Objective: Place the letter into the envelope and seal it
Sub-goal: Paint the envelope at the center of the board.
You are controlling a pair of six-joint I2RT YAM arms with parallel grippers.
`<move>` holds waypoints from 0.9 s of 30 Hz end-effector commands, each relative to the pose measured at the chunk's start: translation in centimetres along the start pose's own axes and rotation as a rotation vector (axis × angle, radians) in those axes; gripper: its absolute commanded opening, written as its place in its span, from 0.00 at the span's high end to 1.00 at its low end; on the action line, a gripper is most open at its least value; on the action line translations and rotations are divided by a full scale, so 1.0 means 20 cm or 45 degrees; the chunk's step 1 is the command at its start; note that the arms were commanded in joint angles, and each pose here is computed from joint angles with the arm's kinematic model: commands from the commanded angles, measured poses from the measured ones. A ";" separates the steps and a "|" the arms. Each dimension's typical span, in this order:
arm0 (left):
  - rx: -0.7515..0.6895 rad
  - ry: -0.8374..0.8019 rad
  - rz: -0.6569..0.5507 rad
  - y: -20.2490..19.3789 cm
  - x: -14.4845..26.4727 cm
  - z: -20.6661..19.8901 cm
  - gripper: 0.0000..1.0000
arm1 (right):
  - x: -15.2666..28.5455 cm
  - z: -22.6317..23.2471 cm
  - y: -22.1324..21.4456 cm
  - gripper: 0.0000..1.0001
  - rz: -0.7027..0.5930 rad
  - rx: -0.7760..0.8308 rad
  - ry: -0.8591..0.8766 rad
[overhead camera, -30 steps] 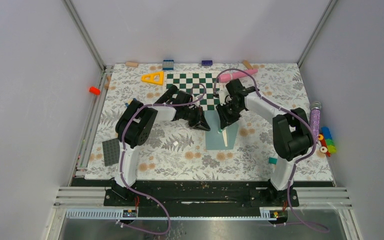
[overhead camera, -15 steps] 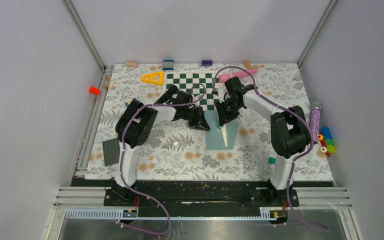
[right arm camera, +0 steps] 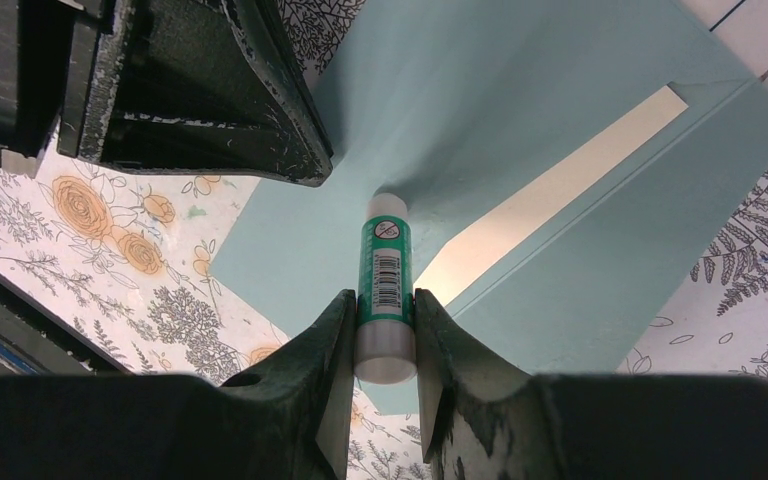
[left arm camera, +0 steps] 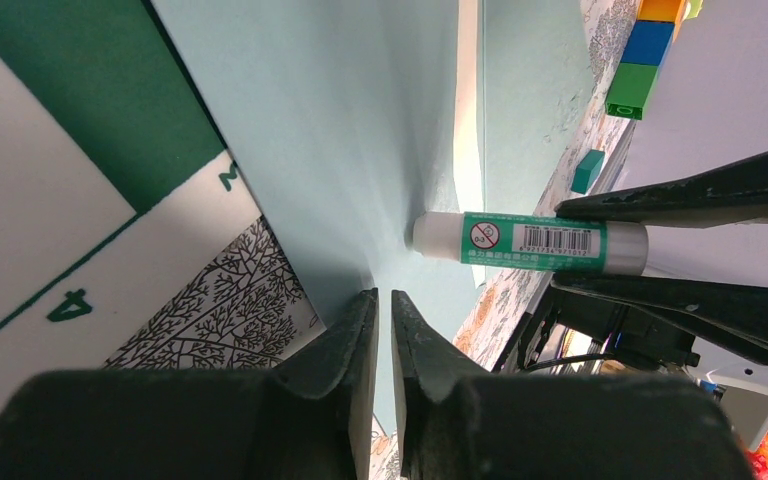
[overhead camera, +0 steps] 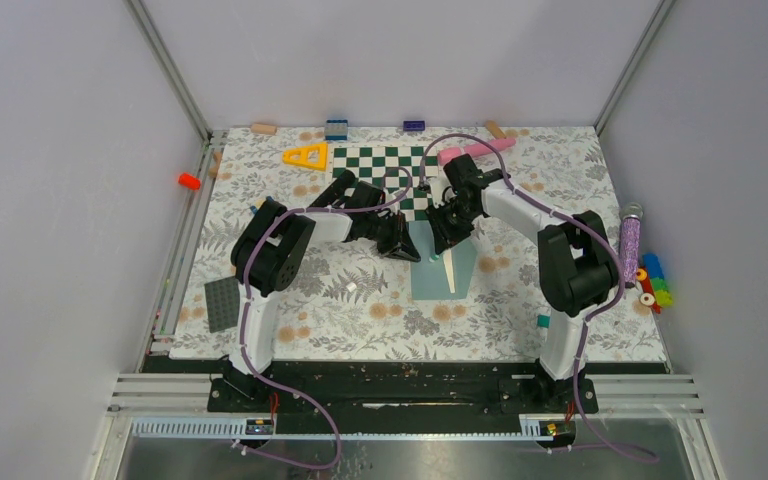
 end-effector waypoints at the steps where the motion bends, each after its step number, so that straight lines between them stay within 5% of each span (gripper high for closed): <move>1: -0.047 0.044 -0.027 0.02 -0.02 0.01 0.87 | 0.04 0.02 -0.04 1.00 0.031 0.054 -0.025; 27: -0.049 0.039 -0.024 0.02 -0.02 0.01 0.87 | 0.04 -0.08 0.08 1.00 -0.050 0.076 -0.195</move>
Point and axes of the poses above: each gripper's point midway between its finger pads, its own x axis back along the fingers, its own z axis along the line the jaws close on, y = z × x, the point moved 4 cm from there along x, back along the fingers, and after that the axes turned 5 degrees about -x, right-handed, at the moved point
